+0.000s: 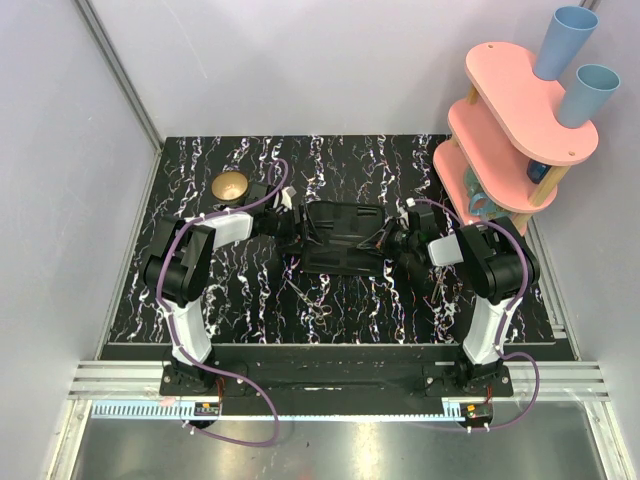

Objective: Sort the hair-cutting tools
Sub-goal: Place the comb in the hairdressing tool bag.

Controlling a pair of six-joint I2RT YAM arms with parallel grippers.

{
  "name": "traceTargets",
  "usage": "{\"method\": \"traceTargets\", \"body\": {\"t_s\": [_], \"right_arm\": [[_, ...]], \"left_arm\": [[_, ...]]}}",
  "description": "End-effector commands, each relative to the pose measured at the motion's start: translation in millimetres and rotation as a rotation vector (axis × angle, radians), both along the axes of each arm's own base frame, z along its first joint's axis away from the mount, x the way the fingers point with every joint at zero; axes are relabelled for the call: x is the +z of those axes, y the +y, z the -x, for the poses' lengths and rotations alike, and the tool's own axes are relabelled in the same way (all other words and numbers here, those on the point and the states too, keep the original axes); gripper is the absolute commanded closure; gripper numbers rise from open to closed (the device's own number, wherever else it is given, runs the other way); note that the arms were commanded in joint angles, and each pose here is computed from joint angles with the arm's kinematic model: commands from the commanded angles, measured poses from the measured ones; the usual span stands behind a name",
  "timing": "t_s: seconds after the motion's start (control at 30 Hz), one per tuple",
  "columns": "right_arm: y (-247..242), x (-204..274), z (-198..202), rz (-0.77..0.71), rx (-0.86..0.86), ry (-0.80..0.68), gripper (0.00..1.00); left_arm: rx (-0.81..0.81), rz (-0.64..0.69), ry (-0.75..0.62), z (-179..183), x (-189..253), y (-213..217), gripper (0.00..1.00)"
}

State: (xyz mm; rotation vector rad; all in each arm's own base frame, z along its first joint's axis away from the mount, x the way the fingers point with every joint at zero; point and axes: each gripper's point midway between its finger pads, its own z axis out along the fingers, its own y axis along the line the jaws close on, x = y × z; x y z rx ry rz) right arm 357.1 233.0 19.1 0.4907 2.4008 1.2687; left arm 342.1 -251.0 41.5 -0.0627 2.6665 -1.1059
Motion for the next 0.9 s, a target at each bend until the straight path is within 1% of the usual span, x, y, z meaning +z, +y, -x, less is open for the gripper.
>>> {"method": "traceTargets", "body": {"t_s": [0.0,0.1,0.27,0.33,0.4,0.43,0.47,0.5,0.53,0.57,0.67,0.77,0.87], "right_arm": [[-19,-37,1,0.142,-0.132,0.062,1.0],[-20,-43,4,0.146,-0.149,0.087,1.0],[-21,-49,5,0.15,-0.158,0.111,1.0],[-23,-49,6,0.156,-0.165,0.117,0.98],[-25,-48,7,0.17,-0.169,0.127,0.9],[-26,-46,5,0.178,-0.171,0.122,0.8],[-26,-46,8,0.186,-0.165,0.127,0.74],[-27,-44,6,0.189,-0.165,0.122,0.69],[-27,-42,5,0.198,-0.158,0.115,0.58],[-28,-42,7,0.21,-0.153,0.127,0.54],[-29,-38,9,0.227,-0.142,0.131,0.44],[-32,-34,13,0.249,-0.137,0.141,0.38],[-37,-29,16,0.283,-0.126,0.146,0.36]], "left_arm": [[-0.029,-0.058,0.041,10,-31,1,0.23],[-0.023,-0.078,0.062,11,-37,4,0.27],[-0.013,-0.095,0.071,9,-39,5,0.28],[0.002,-0.122,0.078,6,-43,8,0.28],[0.045,-0.211,0.118,8,-54,21,0.29],[0.066,-0.242,0.128,5,-55,26,0.29],[0.081,-0.284,0.162,10,-63,32,0.29],[0.082,-0.29,0.171,10,-66,33,0.29],[0.082,-0.288,0.174,10,-66,32,0.29],[0.085,-0.29,0.179,11,-68,33,0.29],[0.091,-0.288,0.171,9,-67,32,0.29],[0.096,-0.285,0.166,8,-66,32,0.29],[0.097,-0.284,0.167,9,-68,32,0.29]]}}
